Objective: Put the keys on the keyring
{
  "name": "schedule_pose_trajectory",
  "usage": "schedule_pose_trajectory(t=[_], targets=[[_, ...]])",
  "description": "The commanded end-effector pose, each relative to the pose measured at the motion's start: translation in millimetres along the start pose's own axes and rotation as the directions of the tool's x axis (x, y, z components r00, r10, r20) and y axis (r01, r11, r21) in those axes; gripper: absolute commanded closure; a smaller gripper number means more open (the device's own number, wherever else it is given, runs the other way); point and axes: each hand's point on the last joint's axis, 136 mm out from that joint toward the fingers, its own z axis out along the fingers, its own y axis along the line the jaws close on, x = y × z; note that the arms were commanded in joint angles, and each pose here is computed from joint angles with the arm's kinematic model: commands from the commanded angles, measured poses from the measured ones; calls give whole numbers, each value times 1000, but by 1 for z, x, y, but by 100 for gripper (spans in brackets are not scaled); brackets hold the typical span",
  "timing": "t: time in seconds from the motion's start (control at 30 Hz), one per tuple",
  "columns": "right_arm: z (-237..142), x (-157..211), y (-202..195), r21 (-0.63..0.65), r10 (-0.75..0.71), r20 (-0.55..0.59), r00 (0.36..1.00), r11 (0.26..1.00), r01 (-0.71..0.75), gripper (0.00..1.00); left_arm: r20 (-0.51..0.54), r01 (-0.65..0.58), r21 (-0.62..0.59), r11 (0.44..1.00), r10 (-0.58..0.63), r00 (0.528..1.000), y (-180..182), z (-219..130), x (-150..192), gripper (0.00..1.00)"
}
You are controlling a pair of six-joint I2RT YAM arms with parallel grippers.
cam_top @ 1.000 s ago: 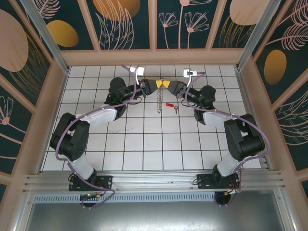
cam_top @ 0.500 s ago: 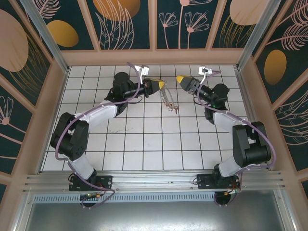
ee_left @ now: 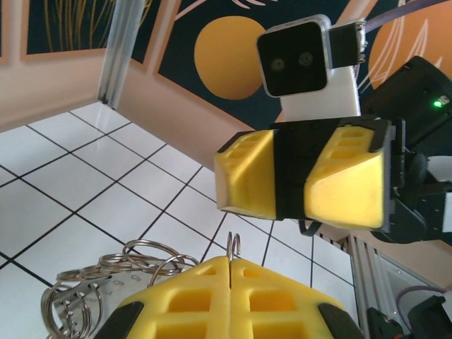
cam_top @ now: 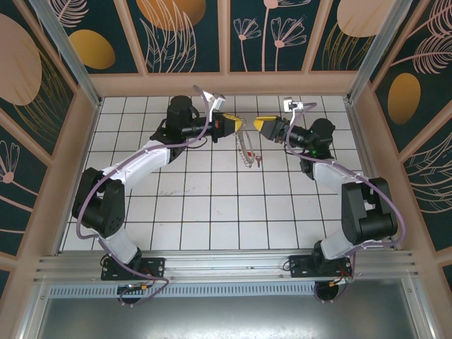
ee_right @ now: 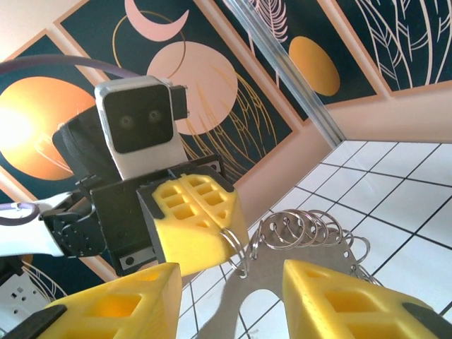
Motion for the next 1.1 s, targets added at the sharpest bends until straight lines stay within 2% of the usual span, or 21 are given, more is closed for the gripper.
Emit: schedule_pose_trajectory(t=[0.0, 0.73, 0.97, 1.07], targets=[[3, -4, 9, -52, -72, -13, 997, 996, 71, 60, 43, -76, 75, 994, 72, 996, -25, -5, -25, 100], [22, 4, 17, -111, -76, -38, 996, 991, 71, 66, 38, -59, 134, 989, 54, 998, -31, -1, -26, 100], [21, 2, 23, -115, -86, -32, 996, 990, 82, 67, 37, -60, 140, 988, 55, 998, -32, -1, -26, 100], [19, 2, 23, -104, -89, -28, 996, 991, 86, 61, 36, -58, 143, 988, 53, 998, -32, -1, -25, 100]])
